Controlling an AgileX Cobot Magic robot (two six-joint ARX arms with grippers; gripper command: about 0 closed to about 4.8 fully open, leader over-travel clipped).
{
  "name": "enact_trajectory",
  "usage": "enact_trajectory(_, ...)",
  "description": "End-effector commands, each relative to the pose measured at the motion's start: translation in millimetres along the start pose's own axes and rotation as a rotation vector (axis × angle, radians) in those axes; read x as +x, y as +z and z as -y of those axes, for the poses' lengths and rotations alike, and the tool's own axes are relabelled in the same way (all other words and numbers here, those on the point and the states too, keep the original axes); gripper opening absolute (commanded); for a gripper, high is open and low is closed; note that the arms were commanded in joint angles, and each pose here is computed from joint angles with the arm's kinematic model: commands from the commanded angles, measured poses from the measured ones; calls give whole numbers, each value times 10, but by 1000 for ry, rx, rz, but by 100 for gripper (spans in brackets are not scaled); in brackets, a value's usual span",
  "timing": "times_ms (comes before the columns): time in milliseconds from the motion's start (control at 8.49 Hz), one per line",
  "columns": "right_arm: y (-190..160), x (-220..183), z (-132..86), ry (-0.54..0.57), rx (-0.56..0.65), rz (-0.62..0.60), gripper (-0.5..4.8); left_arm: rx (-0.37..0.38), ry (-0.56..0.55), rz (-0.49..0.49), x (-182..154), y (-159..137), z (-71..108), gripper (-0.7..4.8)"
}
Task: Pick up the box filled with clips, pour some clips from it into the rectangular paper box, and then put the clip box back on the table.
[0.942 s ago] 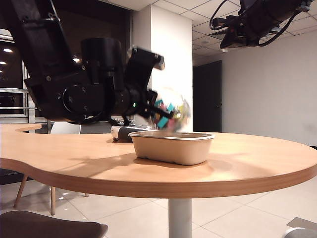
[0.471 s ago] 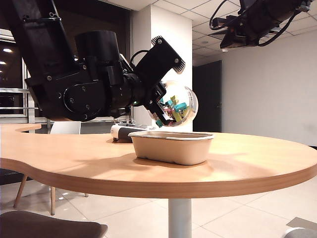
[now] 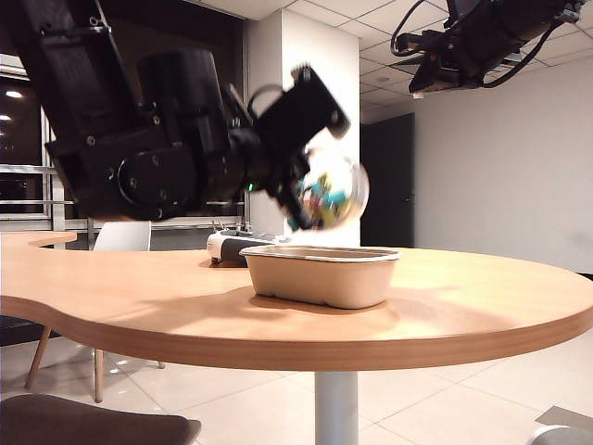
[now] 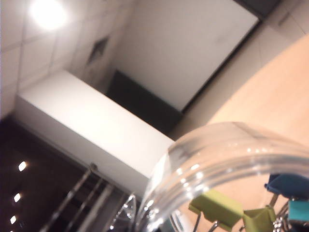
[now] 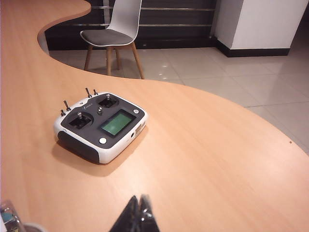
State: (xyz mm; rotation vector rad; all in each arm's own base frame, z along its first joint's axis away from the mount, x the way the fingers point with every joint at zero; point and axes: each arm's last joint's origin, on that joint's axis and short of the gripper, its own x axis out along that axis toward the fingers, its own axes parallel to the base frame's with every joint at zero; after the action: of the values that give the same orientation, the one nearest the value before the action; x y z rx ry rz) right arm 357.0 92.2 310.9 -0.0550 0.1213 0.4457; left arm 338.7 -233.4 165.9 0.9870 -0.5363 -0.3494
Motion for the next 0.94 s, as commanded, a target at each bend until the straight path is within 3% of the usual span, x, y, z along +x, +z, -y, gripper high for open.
enact_trajectory(118, 29, -16, -5, 6, -4, 8, -1, -388, 184, 29, 132, 103, -248, -6)
enact_trajectory(236, 28, -16, -5, 6, -4, 7, -1, -509, 188, 34, 133, 86, -256, -6)
enact_trajectory(353, 29, -16, -5, 6, -4, 8, -1, -814, 165, 0, 138, 46, -211, -6)
enact_trajectory(471, 29, -16, -5, 6, -4, 8, -1, -925, 108, -61, 144, 10, -135, -6)
enact_trajectory(707, 29, -16, -5, 6, -4, 8, -1, -989, 17, -193, 134, -60, 3, -6)
enact_trajectory(824, 29, -15, -7, 11, -4, 8, -1, -987, -3, -222, 128, -78, 33, -6)
enact_trajectory(942, 29, -16, -8, 17, -4, 8, -1, -971, 23, -176, 136, -61, -13, -6)
